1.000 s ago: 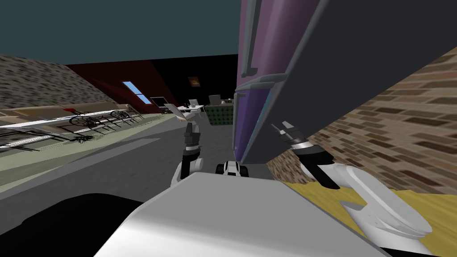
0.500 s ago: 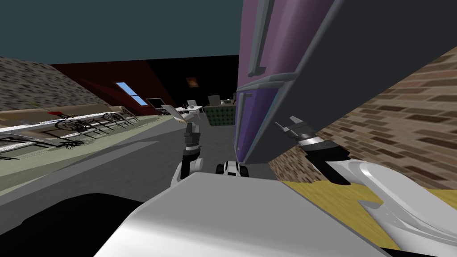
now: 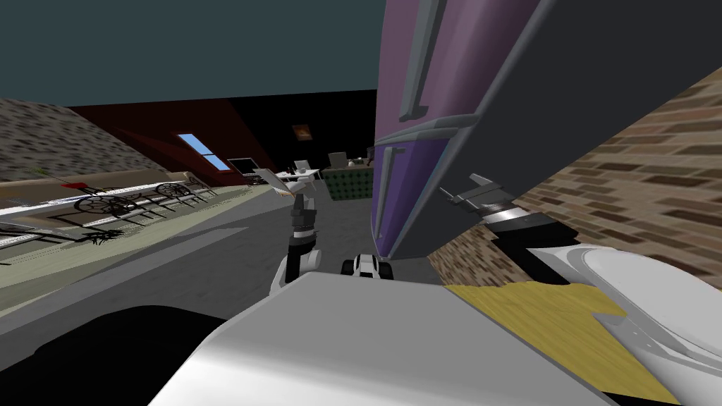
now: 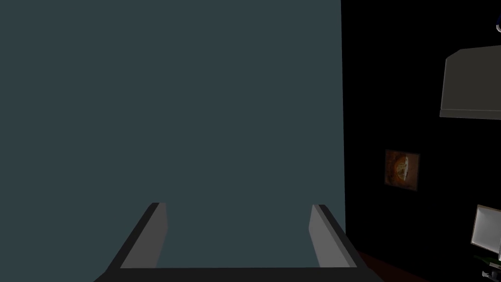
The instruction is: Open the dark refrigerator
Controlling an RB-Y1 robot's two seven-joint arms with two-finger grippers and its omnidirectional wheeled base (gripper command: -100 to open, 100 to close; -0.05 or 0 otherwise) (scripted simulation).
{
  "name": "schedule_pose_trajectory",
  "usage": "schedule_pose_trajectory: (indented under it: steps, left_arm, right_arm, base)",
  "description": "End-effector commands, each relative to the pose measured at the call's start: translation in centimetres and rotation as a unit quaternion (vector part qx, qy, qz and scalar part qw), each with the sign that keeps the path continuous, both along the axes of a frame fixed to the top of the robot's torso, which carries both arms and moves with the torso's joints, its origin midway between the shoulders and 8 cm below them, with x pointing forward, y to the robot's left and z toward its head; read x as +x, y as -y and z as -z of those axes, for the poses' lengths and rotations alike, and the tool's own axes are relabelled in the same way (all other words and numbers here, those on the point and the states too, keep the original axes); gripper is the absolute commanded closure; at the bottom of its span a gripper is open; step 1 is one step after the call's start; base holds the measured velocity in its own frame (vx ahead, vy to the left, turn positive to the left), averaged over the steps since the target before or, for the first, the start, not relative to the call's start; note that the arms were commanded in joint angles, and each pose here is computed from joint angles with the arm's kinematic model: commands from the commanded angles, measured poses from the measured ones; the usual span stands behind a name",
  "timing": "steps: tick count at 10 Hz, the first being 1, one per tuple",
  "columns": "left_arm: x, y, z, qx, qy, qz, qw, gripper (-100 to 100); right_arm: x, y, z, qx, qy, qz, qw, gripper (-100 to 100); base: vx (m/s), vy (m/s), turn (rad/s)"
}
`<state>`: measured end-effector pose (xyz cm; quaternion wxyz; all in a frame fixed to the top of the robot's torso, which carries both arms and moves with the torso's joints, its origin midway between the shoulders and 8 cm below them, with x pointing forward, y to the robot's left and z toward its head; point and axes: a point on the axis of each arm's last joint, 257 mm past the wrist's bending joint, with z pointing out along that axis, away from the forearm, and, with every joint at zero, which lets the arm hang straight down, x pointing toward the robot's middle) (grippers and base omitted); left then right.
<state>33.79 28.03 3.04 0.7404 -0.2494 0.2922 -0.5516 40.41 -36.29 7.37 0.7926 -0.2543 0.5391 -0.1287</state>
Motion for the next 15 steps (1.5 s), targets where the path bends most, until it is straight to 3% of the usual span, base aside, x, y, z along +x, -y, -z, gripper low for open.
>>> schedule_pose_trajectory:
  steps: [1, 2, 5, 8, 9, 10, 14, 15]
  left_arm:
    - [0.0, 0.0, 0.0, 0.000, 0.000, 0.000, 1.0000, 0]
    - [0.0, 0.0, 0.0, 0.000, 0.000, 0.000, 1.0000, 0]
    - [0.0, 0.0, 0.0, 0.000, 0.000, 0.000, 1.0000, 0]
    - [0.0, 0.0, 0.0, 0.000, 0.000, 0.000, 1.0000, 0]
    - [0.0, 0.0, 0.0, 0.000, 0.000, 0.000, 1.0000, 0]
    - [0.0, 0.0, 0.0, 0.000, 0.000, 0.000, 1.0000, 0]
    - [0.0, 0.0, 0.0, 0.000, 0.000, 0.000, 1.0000, 0]
    - [0.0, 0.0, 0.0, 0.000, 0.000, 0.000, 1.0000, 0]
  right_arm:
    - [0.4, 0.6, -3.1, -0.049, 0.031, 0.018, 0.9982, -100]
    - [0.4, 0.6, -3.1, -0.049, 0.031, 0.018, 0.9982, -100]
    - [0.6, 1.2, -5.9, -0.107, 0.060, 0.042, 0.9916, -100]
    - [0.7, 1.5, -7.4, -0.133, 0.075, 0.053, 0.9869, -100]
    - [0.7, 1.7, -8.8, -0.157, 0.090, 0.063, 0.9815, -100]
    - [0.7, 1.6, -8.8, -0.157, 0.090, 0.063, 0.9814, -100]
    - [0.4, 1.5, -14.3, -0.240, 0.147, 0.095, 0.9548, -100]
    - [0.4, 1.5, -14.3, -0.240, 0.147, 0.095, 0.9548, -100]
  base:
    - [0.016, 0.083, -0.007]
    - [0.014, 0.068, -0.040]
    - [0.022, 0.085, 0.004]
    - [0.018, 0.084, -0.029]
    - [0.024, 0.067, -0.006]
    - [0.027, 0.057, -0.031]
    - [0.027, 0.116, -0.015]
    - [0.013, 0.076, -0.011]
